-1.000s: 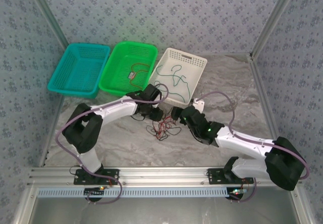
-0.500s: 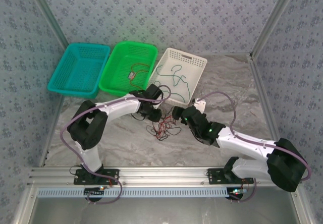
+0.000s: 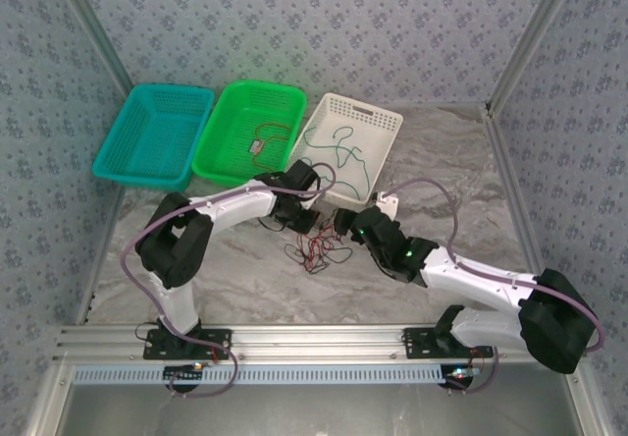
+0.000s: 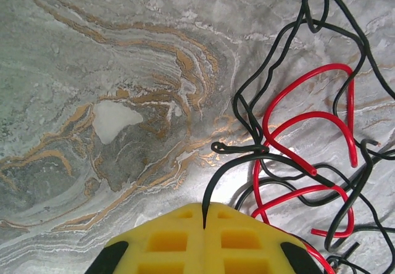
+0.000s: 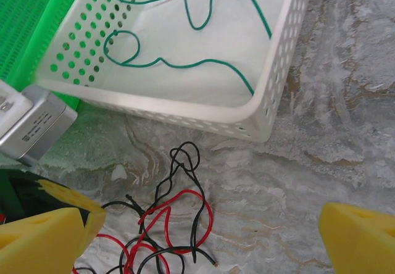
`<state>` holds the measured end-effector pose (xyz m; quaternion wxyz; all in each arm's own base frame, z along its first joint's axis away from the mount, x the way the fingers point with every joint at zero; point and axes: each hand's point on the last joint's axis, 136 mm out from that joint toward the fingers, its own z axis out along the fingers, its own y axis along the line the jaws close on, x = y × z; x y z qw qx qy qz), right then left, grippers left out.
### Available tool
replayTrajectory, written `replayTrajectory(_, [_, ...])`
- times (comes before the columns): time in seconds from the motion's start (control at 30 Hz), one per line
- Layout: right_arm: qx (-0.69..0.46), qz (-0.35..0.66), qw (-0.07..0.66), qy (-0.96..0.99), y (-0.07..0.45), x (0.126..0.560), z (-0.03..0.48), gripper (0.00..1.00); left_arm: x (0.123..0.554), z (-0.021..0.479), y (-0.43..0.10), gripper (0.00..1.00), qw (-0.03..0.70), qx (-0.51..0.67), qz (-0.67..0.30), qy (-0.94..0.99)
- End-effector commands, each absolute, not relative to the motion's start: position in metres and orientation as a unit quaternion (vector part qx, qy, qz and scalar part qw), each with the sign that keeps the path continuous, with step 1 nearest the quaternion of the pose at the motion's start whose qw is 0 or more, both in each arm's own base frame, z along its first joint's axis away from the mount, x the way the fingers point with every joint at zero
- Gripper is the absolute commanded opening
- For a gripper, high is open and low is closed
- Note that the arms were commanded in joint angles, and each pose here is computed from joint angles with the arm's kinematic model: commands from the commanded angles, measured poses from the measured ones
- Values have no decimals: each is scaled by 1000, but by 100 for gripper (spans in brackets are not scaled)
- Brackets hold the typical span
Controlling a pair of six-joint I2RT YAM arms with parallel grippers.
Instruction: Untangle the cables
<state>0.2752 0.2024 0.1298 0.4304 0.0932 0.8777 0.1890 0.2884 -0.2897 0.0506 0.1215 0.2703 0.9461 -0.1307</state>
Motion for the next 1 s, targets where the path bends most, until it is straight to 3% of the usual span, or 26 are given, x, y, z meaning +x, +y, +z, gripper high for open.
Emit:
replayTrajectory(0.0, [27,237,418,877,222,273,130,100,292,83,-298,0,140,252,-163,944])
replayTrajectory(0.1, [-37,287,389,874,240,270,134,100,288,101,-306,0,145,234,-200,941])
replayTrajectory(0.27, [-36,297,391,870,241,272,136,100,282,126,-320,0,149,207,-261,931])
replayTrajectory(0.57, [-37,328,382,863,255,274,128,94,280,156,-321,0,159,187,-286,926])
replayTrajectory(0.77, [-188,388,414,802,292,250,153,95,285,170,-321,0,161,162,-296,928])
replayTrajectory(0.97, [-209,375,454,781,298,259,162,72,290,180,-321,0,165,136,-301,929])
